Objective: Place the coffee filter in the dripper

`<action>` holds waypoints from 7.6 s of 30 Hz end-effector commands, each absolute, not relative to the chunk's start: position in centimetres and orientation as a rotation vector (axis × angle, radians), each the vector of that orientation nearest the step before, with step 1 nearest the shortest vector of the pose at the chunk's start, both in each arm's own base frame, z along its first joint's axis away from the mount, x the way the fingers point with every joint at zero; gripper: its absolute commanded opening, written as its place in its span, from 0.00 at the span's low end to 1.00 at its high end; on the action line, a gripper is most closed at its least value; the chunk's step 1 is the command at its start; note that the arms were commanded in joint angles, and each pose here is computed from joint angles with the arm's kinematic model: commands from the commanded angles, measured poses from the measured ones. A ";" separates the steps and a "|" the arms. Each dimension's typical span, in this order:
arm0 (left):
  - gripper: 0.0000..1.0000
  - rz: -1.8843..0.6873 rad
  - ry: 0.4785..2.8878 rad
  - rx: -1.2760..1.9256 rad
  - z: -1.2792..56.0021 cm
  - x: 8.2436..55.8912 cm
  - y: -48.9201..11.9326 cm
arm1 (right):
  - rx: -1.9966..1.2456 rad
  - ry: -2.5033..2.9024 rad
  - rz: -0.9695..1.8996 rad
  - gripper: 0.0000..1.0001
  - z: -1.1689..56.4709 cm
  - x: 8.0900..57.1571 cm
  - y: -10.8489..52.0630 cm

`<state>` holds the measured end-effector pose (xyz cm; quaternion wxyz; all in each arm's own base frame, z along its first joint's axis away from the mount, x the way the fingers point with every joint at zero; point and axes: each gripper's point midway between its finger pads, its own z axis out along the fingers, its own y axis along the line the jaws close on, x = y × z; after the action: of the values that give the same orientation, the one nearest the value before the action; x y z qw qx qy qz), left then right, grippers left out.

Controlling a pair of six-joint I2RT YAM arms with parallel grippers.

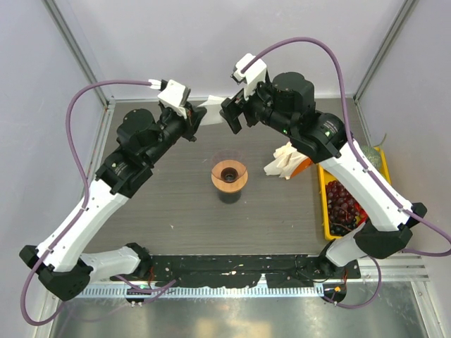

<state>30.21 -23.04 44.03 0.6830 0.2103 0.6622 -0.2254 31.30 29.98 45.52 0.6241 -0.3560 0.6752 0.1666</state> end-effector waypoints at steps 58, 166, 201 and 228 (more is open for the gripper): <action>0.00 -1.043 1.163 0.913 49.3 21.7 -24.0 | -1.258 1.180 0.838 0.99 49.9 20.3 25.2; 0.00 -0.548 0.645 1.489 43.6 16.2 -28.2 | -1.596 1.285 0.795 0.66 42.1 16.7 29.9; 0.18 -0.748 0.724 1.348 46.3 15.1 -28.6 | -1.691 1.210 0.753 0.05 40.4 16.0 29.3; 0.00 -0.786 0.764 1.375 45.8 15.0 -29.0 | -1.648 1.332 0.840 0.56 39.7 16.7 30.5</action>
<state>15.73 -29.37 42.89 0.6103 0.6166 0.3592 -0.3440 16.15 30.07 39.35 0.4125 -0.6665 0.5247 0.3320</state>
